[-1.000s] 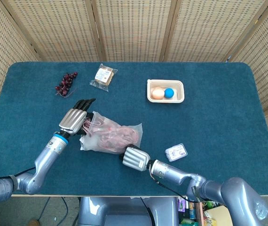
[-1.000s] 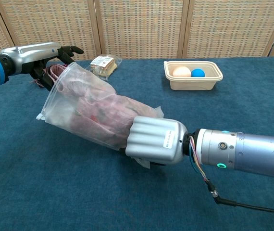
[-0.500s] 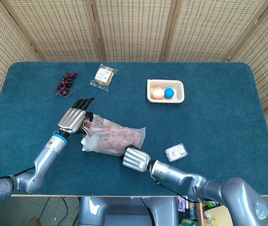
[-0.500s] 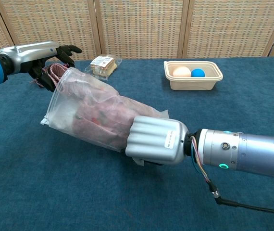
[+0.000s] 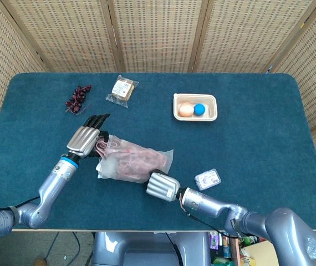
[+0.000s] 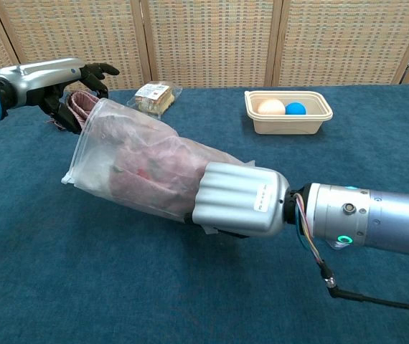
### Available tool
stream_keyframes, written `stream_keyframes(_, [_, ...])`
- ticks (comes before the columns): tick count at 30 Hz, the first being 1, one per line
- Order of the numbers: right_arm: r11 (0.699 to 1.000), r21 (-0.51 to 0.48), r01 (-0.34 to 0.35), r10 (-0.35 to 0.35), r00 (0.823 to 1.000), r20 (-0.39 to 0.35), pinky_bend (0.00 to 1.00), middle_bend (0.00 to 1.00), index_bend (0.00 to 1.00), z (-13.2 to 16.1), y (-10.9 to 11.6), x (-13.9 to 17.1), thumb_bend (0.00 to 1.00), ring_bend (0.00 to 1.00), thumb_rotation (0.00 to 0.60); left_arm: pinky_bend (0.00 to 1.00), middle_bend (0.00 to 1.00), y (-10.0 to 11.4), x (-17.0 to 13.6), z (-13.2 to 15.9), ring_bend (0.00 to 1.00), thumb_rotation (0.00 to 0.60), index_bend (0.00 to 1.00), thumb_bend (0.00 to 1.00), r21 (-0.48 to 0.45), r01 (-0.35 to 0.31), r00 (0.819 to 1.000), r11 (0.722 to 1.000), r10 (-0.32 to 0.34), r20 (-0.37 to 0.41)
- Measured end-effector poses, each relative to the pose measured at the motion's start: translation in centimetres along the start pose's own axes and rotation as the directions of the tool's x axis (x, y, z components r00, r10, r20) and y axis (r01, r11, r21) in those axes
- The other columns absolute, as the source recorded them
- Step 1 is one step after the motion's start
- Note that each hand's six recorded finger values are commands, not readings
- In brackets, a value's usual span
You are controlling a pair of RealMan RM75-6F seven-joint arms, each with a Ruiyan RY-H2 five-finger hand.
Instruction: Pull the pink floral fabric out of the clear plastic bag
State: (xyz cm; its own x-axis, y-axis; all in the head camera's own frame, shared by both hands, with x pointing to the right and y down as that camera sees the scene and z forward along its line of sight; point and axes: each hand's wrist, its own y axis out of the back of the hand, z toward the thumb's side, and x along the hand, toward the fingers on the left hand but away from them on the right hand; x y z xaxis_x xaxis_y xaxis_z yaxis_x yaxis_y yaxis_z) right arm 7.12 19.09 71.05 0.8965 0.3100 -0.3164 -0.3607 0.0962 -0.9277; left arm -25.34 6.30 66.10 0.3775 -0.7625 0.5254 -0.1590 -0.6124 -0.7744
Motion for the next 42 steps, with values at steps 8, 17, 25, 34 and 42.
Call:
stream_keyframes(8, [0.999, 0.052, 0.003, -0.003, 1.0, 0.006, 0.95, 0.84, 0.78, -1.5, 0.4, 1.7, 0.86, 0.77, 0.6, 0.0, 0.0, 1.8, -0.6, -2.8, 0.0, 0.6, 0.68, 0.41, 0.028, -0.035, 0.998, 0.999, 0.036, -0.049])
stream_keyframes(17, [0.992, 0.119, -0.029, 0.024, 0.999, 0.039, 0.95, 0.85, 0.79, -4.4, 0.8, 4.7, 0.88, 0.77, 0.6, 0.0, 0.0, 5.2, -2.4, -8.2, 0.0, 0.6, 0.68, 0.41, 0.059, -0.089, 0.984, 0.994, 0.097, -0.148])
stream_keyframes(25, [0.98, 0.171, -0.099, 0.083, 0.992, 0.098, 0.95, 0.85, 0.79, -7.5, 0.3, 7.9, 0.88, 0.77, 0.6, 0.0, 0.0, 8.0, -4.4, -13.4, 0.0, 0.6, 0.68, 0.41, 0.089, -0.129, 0.959, 0.988, 0.147, -0.241])
stream_keyframes(34, [0.959, 0.186, -0.214, 0.174, 0.962, 0.21, 0.95, 0.85, 0.79, -11.3, -1.2, 12.3, 0.88, 0.77, 0.6, 0.0, 0.0, 11.6, -7.3, -19.8, 0.0, 0.6, 0.68, 0.41, 0.139, -0.168, 0.914, 0.976, 0.207, -0.349])
stream_keyframes(42, [0.949, 0.173, -0.264, 0.215, 0.942, 0.257, 0.95, 0.85, 0.79, -12.4, -2.5, 14.3, 0.88, 0.77, 0.6, 0.0, 0.0, 12.7, -8.5, -22.3, 0.0, 0.6, 0.68, 0.41, 0.163, -0.165, 0.896, 0.973, 0.217, -0.387])
